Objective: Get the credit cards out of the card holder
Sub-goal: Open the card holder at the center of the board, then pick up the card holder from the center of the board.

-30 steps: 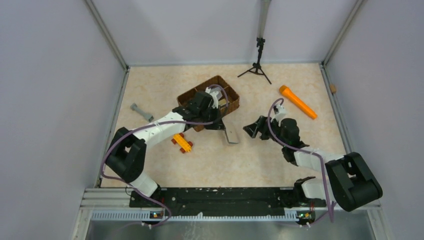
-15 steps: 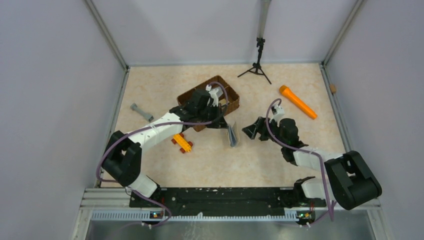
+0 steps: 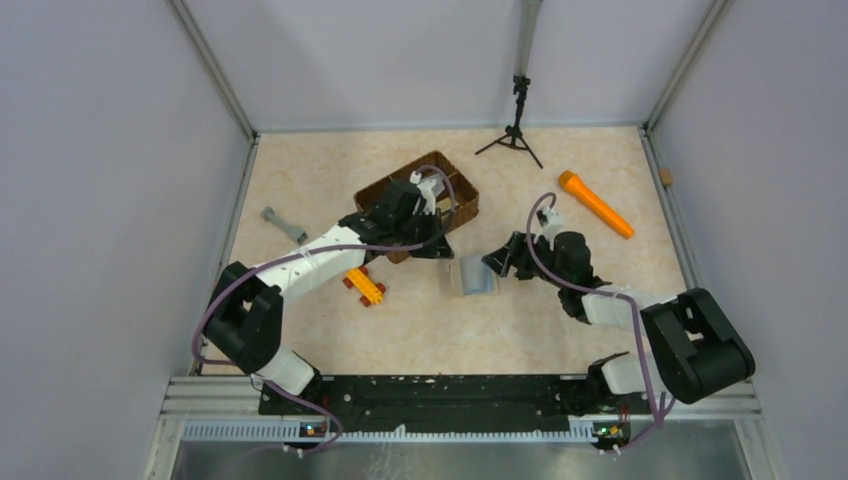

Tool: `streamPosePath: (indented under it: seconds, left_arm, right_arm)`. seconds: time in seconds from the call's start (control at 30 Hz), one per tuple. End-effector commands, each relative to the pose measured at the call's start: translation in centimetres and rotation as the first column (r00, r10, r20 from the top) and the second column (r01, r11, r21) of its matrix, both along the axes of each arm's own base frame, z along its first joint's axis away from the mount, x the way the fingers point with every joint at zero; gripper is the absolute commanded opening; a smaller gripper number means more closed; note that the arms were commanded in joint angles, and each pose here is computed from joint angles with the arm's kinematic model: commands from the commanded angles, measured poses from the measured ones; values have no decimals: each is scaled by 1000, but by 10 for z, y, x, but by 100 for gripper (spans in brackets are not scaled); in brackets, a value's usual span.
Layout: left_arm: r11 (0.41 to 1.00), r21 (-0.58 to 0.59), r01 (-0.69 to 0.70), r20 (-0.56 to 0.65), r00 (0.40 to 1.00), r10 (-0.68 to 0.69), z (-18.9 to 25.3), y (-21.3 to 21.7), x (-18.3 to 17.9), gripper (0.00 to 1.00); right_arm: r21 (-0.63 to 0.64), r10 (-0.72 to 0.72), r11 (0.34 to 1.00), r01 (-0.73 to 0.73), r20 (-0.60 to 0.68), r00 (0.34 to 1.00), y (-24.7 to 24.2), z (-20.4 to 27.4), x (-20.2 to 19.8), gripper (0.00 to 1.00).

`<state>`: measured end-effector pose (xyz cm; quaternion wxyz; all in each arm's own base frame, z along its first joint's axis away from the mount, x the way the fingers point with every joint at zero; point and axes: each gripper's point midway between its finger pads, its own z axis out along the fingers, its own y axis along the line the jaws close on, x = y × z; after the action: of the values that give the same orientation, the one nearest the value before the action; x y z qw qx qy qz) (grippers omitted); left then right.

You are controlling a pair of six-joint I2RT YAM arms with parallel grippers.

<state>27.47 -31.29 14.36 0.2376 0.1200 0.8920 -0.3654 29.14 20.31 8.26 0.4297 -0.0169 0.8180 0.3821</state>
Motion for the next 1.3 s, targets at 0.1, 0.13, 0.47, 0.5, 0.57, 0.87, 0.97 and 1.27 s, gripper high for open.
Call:
streamPosePath:
  seconds: [0.1,0.13,0.47,0.5,0.57,0.87,0.97,1.27]
  left_arm:
    - [991,121,-53,29,998,50,-19,25,1,0]
    - [988,145,-57,26,998,54,-24,29,1,0]
    - [933,350,-83,30,997,77,-66,60,-5,0]
    - [930,360,-75,30,997,69,-69,59,-7,0]
    - [924,377,-63,25,998,58,-75,58,-10,0]
    - [915,403,-4,28,1000,-8,-100,58,-16,0]
    - [909,416,20,38,999,-39,-106,59,-16,0]
    - [915,403,37,56,996,-65,-115,57,-16,0]
  right_arm:
    - [8,39,999,-39,21,999,12,10,8,79]
    - [5,34,999,-35,13,999,11,8,9,79]
    - [-119,-84,991,66,-148,985,-9,-29,9,62]
    - [-121,-85,991,64,-171,982,-10,-32,6,63]
    - [-99,-74,994,55,-196,978,-8,-32,-2,63]
    - [-96,-55,995,28,-290,955,-6,-35,-15,57]
    - [-84,-20,996,-7,-326,945,0,-44,-18,54]
    - [55,95,995,-81,-329,940,24,-27,-20,45]
